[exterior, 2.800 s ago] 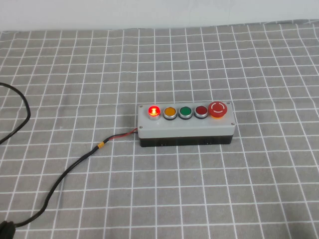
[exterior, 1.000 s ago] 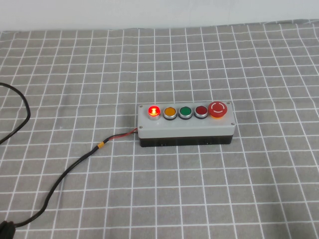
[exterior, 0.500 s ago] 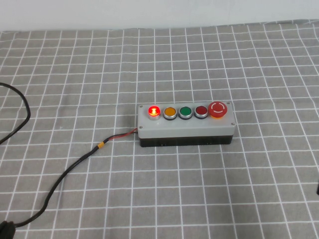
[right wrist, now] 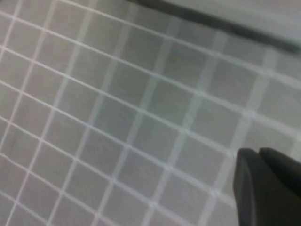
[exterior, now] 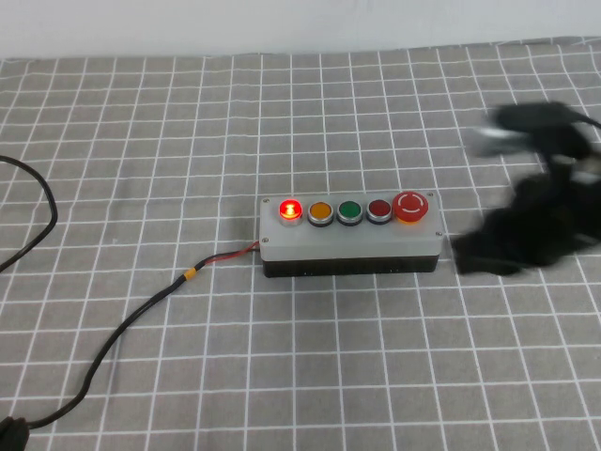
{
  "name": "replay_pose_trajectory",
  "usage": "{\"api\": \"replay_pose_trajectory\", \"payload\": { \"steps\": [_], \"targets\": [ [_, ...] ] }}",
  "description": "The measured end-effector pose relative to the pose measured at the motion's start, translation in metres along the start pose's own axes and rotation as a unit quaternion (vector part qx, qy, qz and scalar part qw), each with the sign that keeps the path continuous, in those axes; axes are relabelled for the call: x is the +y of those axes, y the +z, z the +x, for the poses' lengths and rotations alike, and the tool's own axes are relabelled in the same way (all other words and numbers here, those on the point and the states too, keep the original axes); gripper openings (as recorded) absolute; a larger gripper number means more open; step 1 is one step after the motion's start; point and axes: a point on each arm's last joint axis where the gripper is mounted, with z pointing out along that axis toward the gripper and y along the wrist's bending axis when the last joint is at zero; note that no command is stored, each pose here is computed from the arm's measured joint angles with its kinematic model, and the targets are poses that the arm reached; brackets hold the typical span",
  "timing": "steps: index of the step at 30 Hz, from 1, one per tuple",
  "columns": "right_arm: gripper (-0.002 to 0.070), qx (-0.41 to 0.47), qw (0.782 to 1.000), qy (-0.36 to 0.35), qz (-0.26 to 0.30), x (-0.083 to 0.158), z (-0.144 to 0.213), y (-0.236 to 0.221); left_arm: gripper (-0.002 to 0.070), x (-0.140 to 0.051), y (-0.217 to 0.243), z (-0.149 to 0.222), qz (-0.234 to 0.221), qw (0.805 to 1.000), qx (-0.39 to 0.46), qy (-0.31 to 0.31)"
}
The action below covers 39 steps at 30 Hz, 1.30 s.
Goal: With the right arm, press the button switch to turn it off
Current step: Press the button to turn off
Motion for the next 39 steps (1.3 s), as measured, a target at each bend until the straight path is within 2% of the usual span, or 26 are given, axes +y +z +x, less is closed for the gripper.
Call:
{"api": "replay_pose_trajectory", "payload": {
  "steps": [6, 13, 21, 28, 39],
  "targets": [
    [-0.0017, 0.004, 0.996, -0.085, -0.01, 0.042, -0.052, 0.039, -0.0003, 0.0, 0.0, 0.0, 0.0, 1.0, 0.0, 0.0],
    [-0.0017, -0.003, 0.992, -0.126, -0.031, 0.076, -0.099, 0.083, -0.0003, 0.0, 0.0, 0.0, 0.0, 1.0, 0.0, 0.0],
    [-0.0017, -0.011, 0.989, -0.148, -0.018, 0.08, -0.129, 0.118, -0.0003, 0.0, 0.0, 0.0, 0.0, 1.0, 0.0, 0.0],
    [-0.0017, 0.007, 0.989, -0.15, -0.01, 0.075, -0.129, 0.14, -0.0003, 0.0, 0.0, 0.0, 0.0, 1.0, 0.0, 0.0],
    [-0.0017, 0.013, 0.988, -0.154, -0.003, 0.072, -0.128, 0.147, -0.0003, 0.0, 0.0, 0.0, 0.0, 1.0, 0.0, 0.0]
  ]
}}
